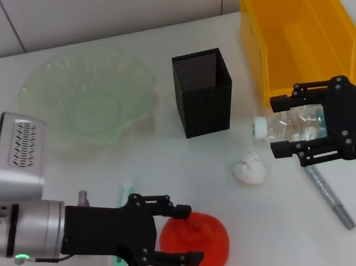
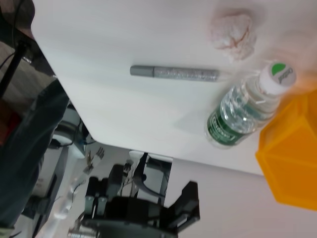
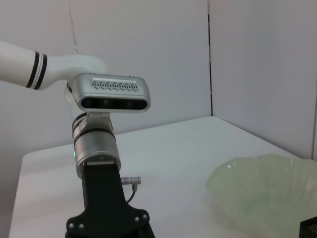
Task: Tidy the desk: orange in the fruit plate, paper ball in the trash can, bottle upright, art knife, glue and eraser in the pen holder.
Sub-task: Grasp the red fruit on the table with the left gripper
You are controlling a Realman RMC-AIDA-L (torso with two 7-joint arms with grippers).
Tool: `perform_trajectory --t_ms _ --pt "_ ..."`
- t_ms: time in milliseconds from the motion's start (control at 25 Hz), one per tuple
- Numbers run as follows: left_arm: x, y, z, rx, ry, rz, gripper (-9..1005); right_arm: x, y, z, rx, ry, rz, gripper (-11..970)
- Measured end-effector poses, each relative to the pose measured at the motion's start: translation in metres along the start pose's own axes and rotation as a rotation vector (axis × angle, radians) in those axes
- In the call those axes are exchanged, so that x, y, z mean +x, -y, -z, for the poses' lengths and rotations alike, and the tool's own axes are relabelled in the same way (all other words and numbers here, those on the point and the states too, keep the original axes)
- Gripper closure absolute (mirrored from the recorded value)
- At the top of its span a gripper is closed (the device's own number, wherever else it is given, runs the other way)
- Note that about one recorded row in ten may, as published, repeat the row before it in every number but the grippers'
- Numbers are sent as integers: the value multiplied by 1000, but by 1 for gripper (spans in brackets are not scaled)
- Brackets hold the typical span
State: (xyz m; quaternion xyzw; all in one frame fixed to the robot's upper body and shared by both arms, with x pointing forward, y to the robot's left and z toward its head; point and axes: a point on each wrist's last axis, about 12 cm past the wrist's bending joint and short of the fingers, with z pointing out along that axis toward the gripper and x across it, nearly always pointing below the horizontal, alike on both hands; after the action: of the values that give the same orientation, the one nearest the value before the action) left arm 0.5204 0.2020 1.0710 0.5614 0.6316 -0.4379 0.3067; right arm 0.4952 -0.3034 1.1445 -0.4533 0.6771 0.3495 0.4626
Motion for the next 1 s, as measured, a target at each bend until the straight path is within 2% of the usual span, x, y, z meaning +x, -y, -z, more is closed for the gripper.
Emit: perform_trajectory --t_ms 200,240,800,1000 --pt "1 -1 -5 -1 -16 4 277 0 0 0 -1 0 -2 197" --pt "2 -2 -12 -2 -18 20 278 0 0 0 -1 0 -2 197" --pt "0 -8 -16 -16 -35 51 294 0 1 0 6 1 -1 198" --pt "2 -6 -19 0 -52 40 504 -1 2 -1 7 1 2 199"
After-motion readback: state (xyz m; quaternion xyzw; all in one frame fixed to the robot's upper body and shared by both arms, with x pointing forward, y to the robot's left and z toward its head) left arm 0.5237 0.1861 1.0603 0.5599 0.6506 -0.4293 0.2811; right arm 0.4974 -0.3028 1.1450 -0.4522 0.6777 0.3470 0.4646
